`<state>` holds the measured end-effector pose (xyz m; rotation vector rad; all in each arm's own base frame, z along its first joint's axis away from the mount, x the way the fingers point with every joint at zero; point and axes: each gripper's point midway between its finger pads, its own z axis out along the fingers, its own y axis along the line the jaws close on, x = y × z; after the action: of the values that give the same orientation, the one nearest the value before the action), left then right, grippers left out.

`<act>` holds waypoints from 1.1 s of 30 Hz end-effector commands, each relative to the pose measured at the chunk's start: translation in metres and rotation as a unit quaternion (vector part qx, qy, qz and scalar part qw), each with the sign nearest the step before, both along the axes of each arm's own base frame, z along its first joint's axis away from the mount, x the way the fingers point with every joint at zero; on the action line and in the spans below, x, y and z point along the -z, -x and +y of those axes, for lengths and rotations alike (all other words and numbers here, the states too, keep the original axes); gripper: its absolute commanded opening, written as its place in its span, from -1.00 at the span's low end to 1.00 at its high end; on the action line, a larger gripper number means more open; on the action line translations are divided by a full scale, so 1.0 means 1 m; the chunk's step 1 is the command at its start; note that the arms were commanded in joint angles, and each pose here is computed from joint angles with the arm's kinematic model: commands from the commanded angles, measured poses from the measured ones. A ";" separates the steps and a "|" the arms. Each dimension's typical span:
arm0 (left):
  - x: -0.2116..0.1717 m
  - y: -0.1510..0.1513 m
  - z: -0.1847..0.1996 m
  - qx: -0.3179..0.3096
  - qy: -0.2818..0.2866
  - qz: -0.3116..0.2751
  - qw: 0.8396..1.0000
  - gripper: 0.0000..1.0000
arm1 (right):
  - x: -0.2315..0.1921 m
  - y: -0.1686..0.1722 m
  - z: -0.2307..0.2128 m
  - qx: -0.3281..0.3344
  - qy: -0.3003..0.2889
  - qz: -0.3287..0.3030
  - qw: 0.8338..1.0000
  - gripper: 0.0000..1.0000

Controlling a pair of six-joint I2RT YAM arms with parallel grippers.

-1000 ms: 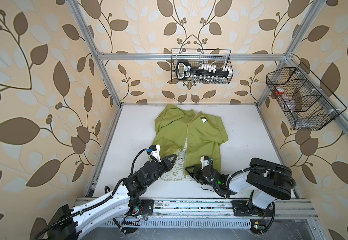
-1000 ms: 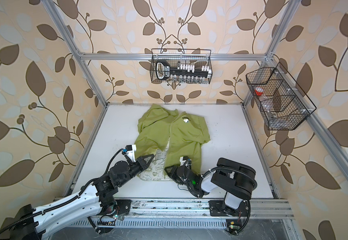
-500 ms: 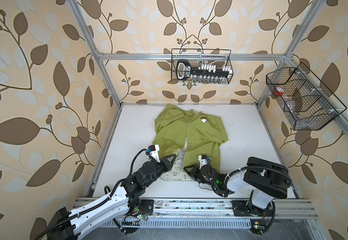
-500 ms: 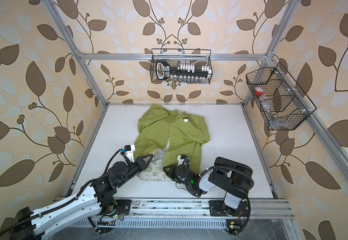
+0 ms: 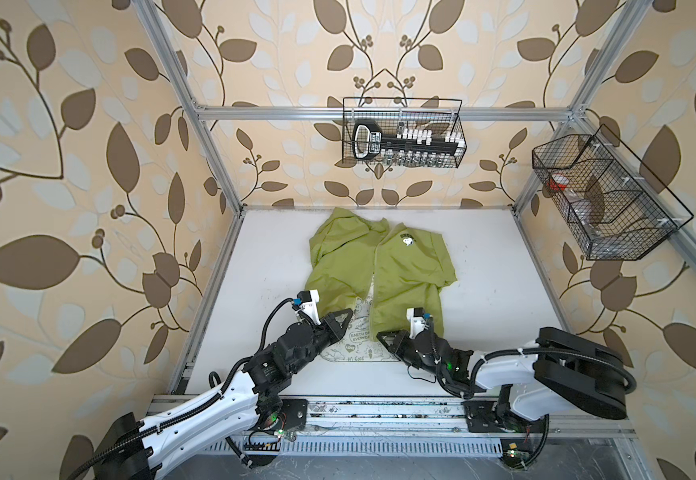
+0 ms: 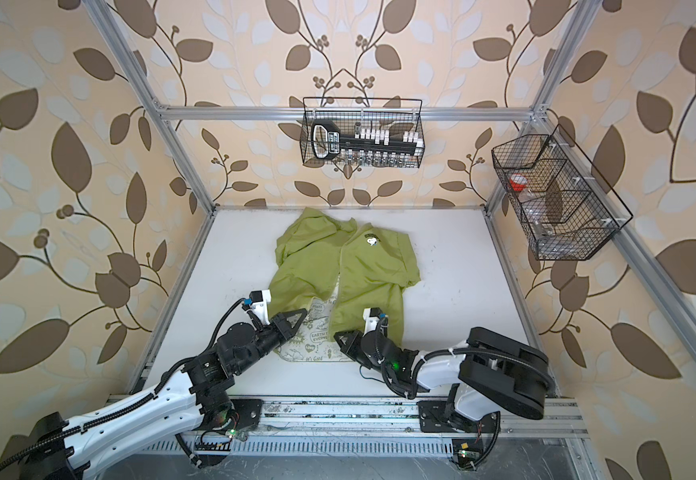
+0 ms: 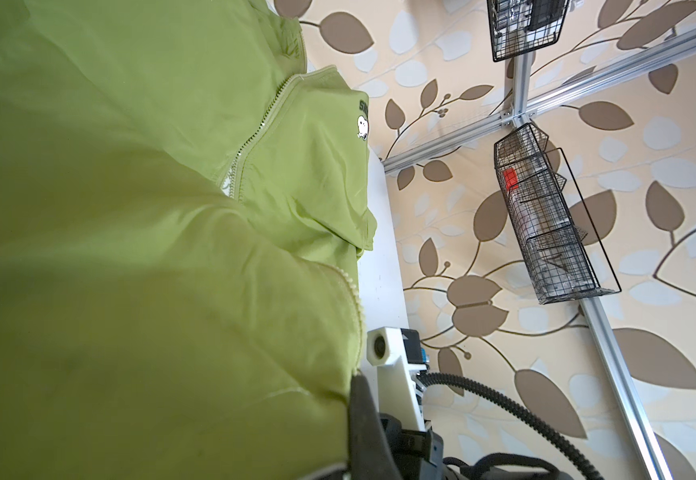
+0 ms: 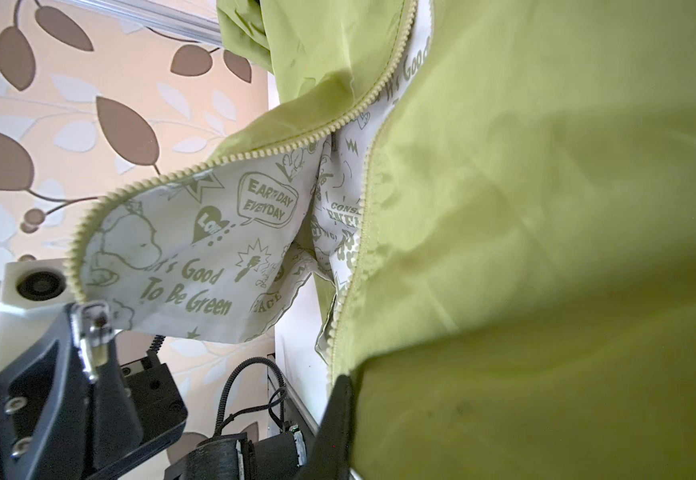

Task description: Zip up the jacket

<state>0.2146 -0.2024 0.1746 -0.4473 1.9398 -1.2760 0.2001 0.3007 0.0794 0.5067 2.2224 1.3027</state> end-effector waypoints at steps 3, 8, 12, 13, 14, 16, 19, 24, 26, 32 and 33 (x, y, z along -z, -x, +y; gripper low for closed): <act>-0.007 -0.002 0.001 -0.003 0.016 -0.012 1.000 -1.00 | 0.042 0.020 -0.037 -0.004 0.093 0.035 0.995 -0.93; -0.003 -0.002 0.001 -0.005 0.012 -0.008 1.000 -1.00 | 0.060 0.036 -0.055 -0.019 0.114 0.054 0.992 -0.96; -0.001 -0.003 0.000 -0.005 0.010 -0.006 1.000 -1.00 | 0.064 0.038 -0.055 -0.028 0.123 0.052 0.991 -0.92; 0.000 -0.003 0.000 -0.004 0.009 -0.005 1.000 -1.00 | 0.063 0.037 -0.054 -0.030 0.120 0.051 0.991 -0.90; 0.000 -0.004 -0.001 -0.004 0.009 -0.004 1.000 -1.00 | 0.062 0.035 -0.050 -0.033 0.114 0.048 0.992 -0.88; 0.000 -0.003 -0.002 -0.002 0.008 -0.003 1.000 -1.00 | 0.060 0.033 -0.045 -0.038 0.101 0.044 0.993 -0.80; -0.002 -0.004 -0.002 -0.003 0.009 -0.004 1.000 -1.00 | 0.059 0.032 -0.037 -0.046 0.086 0.043 0.994 -0.63; -0.002 -0.003 -0.002 -0.001 0.010 -0.004 1.000 -1.00 | 0.058 0.030 -0.027 -0.055 0.067 0.042 0.995 -0.45; -0.001 -0.003 -0.002 -0.001 0.009 -0.003 1.000 -1.00 | 0.056 0.029 -0.024 -0.059 0.062 0.039 0.996 -0.43; -0.001 -0.003 -0.002 0.000 0.009 -0.003 1.000 -1.00 | 0.046 0.026 -0.013 -0.070 0.061 0.025 0.995 -0.38; -0.001 -0.003 -0.002 -0.001 0.009 -0.002 1.000 -1.00 | 0.045 0.025 -0.010 -0.072 0.061 0.024 0.995 -0.37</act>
<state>0.2152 -0.2033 0.1620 -0.4560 1.9755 -1.2525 0.1727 0.2796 0.0284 0.3677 2.4014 1.2039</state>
